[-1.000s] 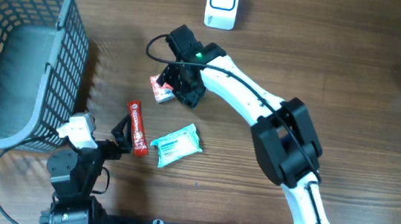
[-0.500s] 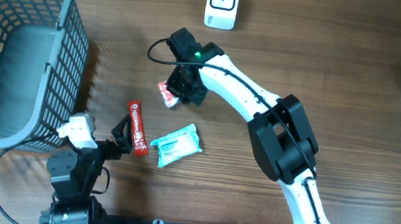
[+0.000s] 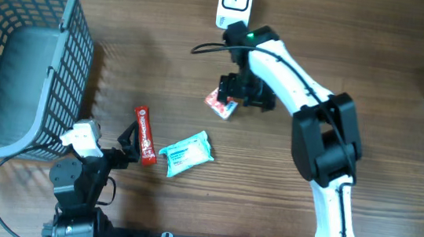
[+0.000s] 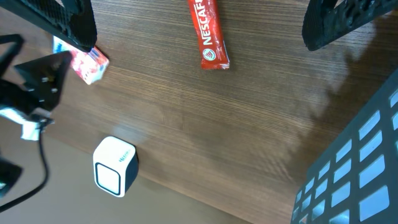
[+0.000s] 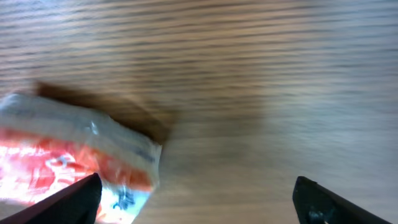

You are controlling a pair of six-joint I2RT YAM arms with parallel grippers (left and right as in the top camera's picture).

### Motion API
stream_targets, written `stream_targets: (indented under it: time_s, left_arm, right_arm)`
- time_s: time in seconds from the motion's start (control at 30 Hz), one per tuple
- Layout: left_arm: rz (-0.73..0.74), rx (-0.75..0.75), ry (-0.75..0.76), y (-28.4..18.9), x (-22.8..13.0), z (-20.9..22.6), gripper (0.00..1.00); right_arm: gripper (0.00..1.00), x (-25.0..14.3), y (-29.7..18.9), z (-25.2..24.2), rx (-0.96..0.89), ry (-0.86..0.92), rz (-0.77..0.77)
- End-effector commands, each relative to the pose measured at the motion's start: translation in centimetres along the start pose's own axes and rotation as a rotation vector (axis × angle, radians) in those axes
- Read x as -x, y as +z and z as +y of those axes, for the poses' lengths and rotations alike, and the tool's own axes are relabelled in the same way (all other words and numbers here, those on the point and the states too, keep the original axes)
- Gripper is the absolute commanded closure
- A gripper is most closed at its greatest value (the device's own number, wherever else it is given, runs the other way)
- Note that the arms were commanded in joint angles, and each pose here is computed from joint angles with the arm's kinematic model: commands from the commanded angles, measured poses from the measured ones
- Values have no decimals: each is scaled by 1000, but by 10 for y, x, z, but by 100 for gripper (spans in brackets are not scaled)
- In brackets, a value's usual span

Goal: Scan the item barcode
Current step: 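Lift the red-white box with the right gripper and hold it at the scanner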

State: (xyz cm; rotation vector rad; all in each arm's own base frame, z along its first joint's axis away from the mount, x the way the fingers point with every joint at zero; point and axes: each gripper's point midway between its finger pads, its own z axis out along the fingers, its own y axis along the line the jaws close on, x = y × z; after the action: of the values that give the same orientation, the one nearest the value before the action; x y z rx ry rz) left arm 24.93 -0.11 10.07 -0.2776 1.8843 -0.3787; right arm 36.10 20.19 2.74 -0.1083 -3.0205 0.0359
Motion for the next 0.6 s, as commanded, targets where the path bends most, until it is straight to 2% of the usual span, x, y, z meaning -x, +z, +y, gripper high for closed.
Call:
stream_targets:
  time_s: [0.0,0.07,0.17,0.57]
  left_arm:
    - [6,-2,-5,0,-2,0,0]
    - [6,-2,-5,0,-2,0,0]
    - [6,-2,-5,0,-2,0,0]
    - [6,-2,-5,0,-2,0,0]
  right_arm:
    - [0,-8,-58,12,119,115,-78]
    - [0,-8,-69,25,200,204,-73]
    - [0,0,-66,32,227,305,-86]
    - [0,5,-15,45,185,442,-23]
